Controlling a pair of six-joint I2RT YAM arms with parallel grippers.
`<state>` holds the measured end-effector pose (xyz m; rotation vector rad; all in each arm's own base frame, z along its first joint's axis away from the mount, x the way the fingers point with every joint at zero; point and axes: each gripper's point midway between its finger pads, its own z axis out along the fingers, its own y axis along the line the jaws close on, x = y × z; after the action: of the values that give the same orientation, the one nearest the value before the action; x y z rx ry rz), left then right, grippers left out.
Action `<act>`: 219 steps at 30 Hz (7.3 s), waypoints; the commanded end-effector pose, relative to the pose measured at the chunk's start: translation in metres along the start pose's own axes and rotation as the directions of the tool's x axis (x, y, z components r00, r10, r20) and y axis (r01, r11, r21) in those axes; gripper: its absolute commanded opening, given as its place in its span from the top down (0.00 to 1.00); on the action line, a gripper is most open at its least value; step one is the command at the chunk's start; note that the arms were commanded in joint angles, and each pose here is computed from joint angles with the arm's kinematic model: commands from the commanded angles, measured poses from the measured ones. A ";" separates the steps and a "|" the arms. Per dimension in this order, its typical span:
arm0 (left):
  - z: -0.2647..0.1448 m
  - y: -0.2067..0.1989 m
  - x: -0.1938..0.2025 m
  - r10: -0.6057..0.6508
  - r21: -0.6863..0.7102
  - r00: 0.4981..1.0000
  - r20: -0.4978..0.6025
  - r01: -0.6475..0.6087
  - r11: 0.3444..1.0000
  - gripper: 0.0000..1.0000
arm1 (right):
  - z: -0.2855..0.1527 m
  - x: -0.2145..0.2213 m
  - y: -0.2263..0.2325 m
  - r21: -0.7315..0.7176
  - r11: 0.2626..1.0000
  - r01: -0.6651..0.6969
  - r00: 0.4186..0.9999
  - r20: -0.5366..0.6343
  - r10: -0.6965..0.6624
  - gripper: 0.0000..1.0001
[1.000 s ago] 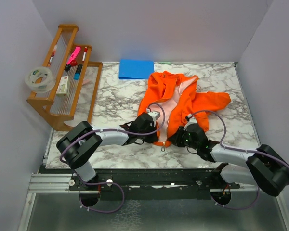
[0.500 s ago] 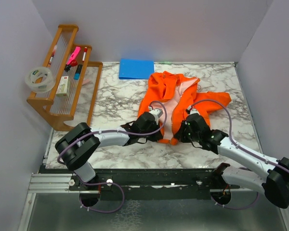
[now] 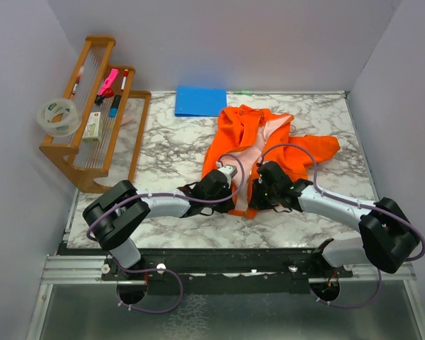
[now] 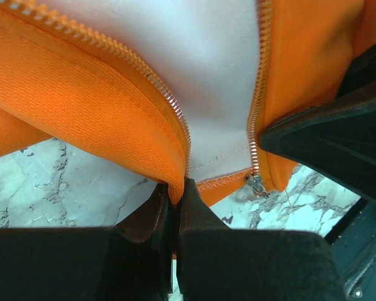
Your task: Zip up the jacket
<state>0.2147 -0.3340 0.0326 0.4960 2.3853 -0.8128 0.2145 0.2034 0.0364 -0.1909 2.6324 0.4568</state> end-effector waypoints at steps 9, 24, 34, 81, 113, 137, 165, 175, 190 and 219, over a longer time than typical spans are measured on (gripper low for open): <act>0.007 0.013 0.019 0.017 -0.057 0.999 -0.039 -0.019 0.998 1.00 | -0.015 0.025 0.001 -0.073 0.993 -0.092 0.996 -0.002 0.092 0.45; 0.007 0.011 0.021 0.024 -0.047 0.999 -0.047 -0.026 0.999 1.00 | -0.019 0.052 0.005 -0.224 0.933 -0.283 0.954 0.040 0.298 0.28; 0.009 0.010 0.023 0.023 -0.041 0.998 -0.055 -0.026 0.999 1.00 | -0.008 0.044 -0.004 -0.273 0.886 -0.374 0.895 0.145 0.423 0.39; 0.006 0.014 0.004 0.005 -0.078 1.000 -0.010 -0.006 0.997 1.00 | -0.045 0.032 -0.018 -0.190 0.938 -0.291 0.917 0.226 0.330 0.94; -0.094 -0.086 -0.085 -0.092 0.378 0.932 0.350 -0.050 0.924 1.00 | -0.132 -0.050 0.063 -0.445 0.877 0.183 0.858 0.507 0.079 1.00; -0.125 -0.108 -0.110 -0.005 0.454 0.891 0.454 -0.226 0.862 1.00 | -0.188 -0.044 0.113 -0.645 0.643 0.413 0.799 0.596 0.084 1.00; -0.186 -0.130 -0.097 -0.086 0.587 0.770 0.632 -0.403 0.702 1.00 | -0.195 -0.052 0.105 -0.662 0.644 0.385 0.737 0.640 0.217 1.00; -0.191 -0.137 -0.098 -0.130 0.631 0.769 0.626 -0.401 0.664 1.00 | -0.201 -0.050 0.112 -0.696 0.592 0.406 0.736 0.634 0.239 1.00; -0.200 -0.144 -0.092 -0.144 0.669 0.768 0.625 -0.431 0.606 1.00 | -0.210 -0.050 0.113 -0.695 0.572 0.434 0.709 0.656 0.258 0.99; -0.189 -0.146 -0.082 -0.130 0.705 0.805 0.579 -0.413 0.577 1.00 | -0.220 -0.058 0.110 -0.680 0.590 0.436 0.679 0.679 0.279 1.00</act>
<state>0.1400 -0.3349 0.2617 0.6125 1.3186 -1.6709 0.1507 0.2376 0.2588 -0.3478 1.4897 1.3829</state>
